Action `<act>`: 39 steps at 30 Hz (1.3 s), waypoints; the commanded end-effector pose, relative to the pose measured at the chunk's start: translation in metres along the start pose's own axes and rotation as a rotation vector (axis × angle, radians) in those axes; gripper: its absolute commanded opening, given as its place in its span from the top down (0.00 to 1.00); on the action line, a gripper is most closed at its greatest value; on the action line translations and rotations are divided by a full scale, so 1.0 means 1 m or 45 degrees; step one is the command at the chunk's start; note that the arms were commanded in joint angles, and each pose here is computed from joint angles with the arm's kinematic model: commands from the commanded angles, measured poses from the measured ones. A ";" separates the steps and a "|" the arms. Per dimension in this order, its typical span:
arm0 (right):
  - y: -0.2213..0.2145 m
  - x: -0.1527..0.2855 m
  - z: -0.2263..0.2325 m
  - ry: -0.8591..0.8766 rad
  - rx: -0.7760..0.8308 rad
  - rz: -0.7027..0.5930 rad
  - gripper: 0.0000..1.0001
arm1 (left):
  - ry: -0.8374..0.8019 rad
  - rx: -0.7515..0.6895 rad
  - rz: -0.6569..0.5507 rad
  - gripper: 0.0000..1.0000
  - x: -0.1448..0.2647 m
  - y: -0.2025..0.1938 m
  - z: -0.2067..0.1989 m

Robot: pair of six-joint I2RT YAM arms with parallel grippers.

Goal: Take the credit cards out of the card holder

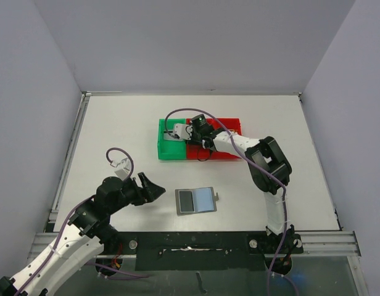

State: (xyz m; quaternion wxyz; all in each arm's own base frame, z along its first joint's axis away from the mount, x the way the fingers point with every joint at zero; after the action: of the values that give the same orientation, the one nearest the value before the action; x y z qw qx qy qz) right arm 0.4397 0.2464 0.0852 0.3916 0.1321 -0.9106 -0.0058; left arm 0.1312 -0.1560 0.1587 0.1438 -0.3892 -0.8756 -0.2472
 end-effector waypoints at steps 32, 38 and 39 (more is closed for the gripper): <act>0.012 0.198 -0.056 -0.583 -1.093 -0.658 0.16 | -0.151 0.045 0.004 0.27 -0.002 0.001 -0.020; 0.003 0.225 -0.015 -0.444 -1.400 -0.667 0.02 | -0.197 0.097 0.016 0.26 -0.010 -0.003 -0.018; 0.003 0.226 -0.008 -0.405 -1.475 -0.669 0.02 | -0.209 0.106 0.026 0.26 -0.012 -0.004 -0.017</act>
State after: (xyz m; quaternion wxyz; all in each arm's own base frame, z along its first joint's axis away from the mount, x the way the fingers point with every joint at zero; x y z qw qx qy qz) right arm 0.3143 0.1978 0.2469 0.2342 0.1455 -0.8166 -0.5070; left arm 0.1307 -0.1650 0.1488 0.1415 -0.4038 -0.8790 -0.2106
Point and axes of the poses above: each gripper's point midway between its finger pads, its own x axis back along the fingers, its own z axis along the line the jaws close on, y = z × x, the point moved 4 cm from there along x, back along the fingers, and after that the axes turned 15 degrees about x, right-handed, at the moved point
